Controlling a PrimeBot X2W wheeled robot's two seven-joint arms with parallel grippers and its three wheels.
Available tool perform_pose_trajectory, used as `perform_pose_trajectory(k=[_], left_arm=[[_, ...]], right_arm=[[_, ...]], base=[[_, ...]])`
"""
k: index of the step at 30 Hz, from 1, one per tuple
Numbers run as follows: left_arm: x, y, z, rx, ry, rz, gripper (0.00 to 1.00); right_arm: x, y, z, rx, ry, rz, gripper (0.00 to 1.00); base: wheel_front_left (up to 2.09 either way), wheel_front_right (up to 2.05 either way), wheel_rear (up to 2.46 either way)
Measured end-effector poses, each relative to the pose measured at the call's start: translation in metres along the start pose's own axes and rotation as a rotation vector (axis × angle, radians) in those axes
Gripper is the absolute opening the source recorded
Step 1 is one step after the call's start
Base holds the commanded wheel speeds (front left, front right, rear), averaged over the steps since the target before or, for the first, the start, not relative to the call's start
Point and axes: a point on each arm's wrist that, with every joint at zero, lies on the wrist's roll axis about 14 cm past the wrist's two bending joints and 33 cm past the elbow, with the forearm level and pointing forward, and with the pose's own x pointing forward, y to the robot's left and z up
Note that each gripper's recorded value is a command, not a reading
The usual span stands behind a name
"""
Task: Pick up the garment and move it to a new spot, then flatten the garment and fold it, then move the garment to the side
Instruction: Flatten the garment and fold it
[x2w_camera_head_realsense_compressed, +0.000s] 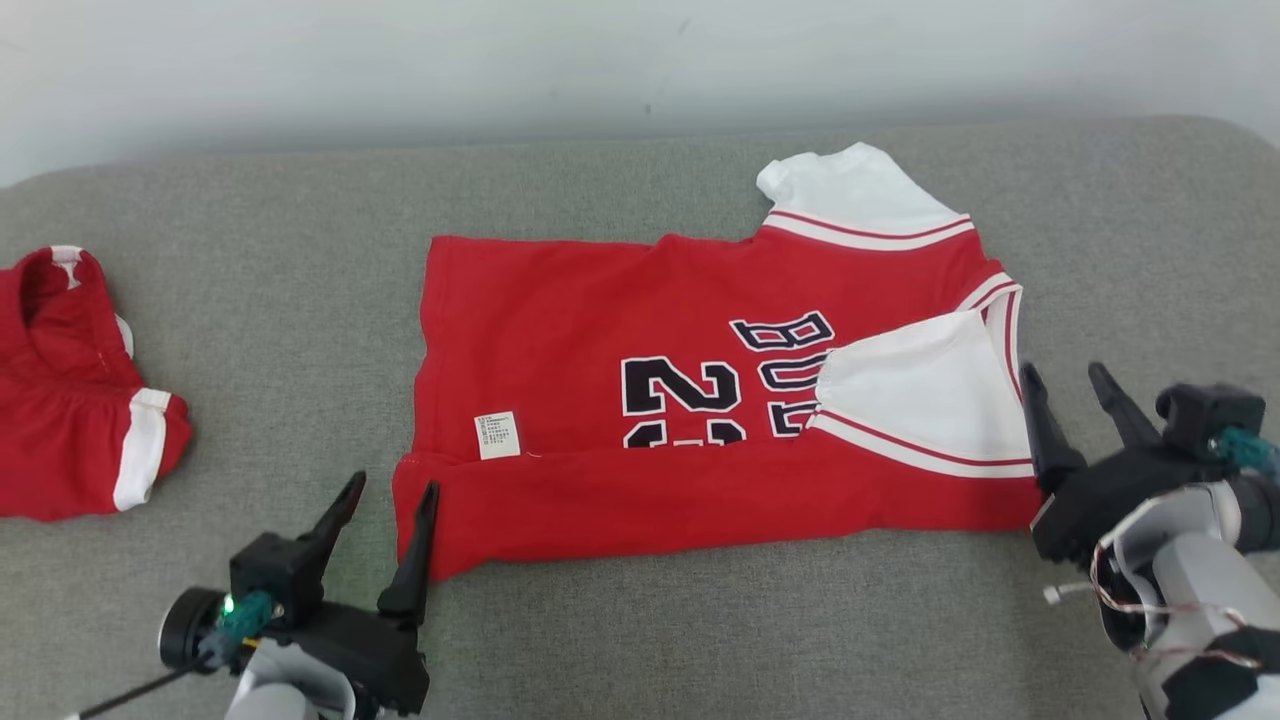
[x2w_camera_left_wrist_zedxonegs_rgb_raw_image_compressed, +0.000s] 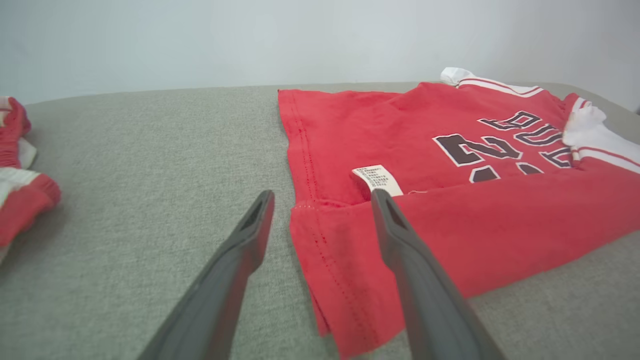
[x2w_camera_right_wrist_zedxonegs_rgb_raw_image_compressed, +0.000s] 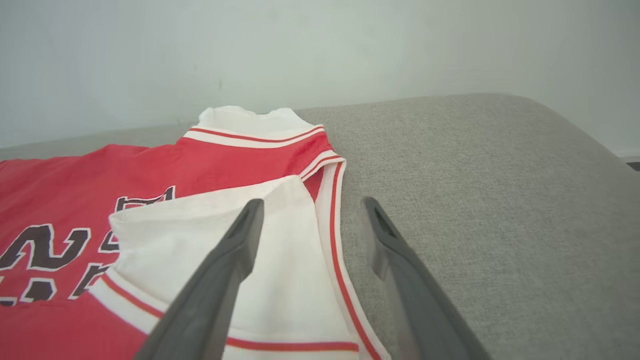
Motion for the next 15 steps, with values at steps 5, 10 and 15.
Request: perform_pose_trajectory(k=[5, 10, 15], left_arm=[[-0.019, -0.006, -0.005, -0.045, -0.009, 0.031, 1.00], [-0.033, -0.015, -0.027, -0.075, 0.039, 0.030, 1.00], [-0.037, -0.015, -0.043, -0.083, 0.087, 0.034, 1.00]], right_arm=[[-0.025, -0.015, -0.019, -0.016, 0.029, -0.022, 1.00], [-0.044, -0.024, -0.039, -0.009, 0.073, -0.045, 1.00], [-0.052, -0.027, -0.050, 0.019, 0.096, -0.063, 1.00]], base=[[0.00, 0.00, 0.00], [0.00, 0.00, 0.00], [0.00, 0.00, 0.00]])
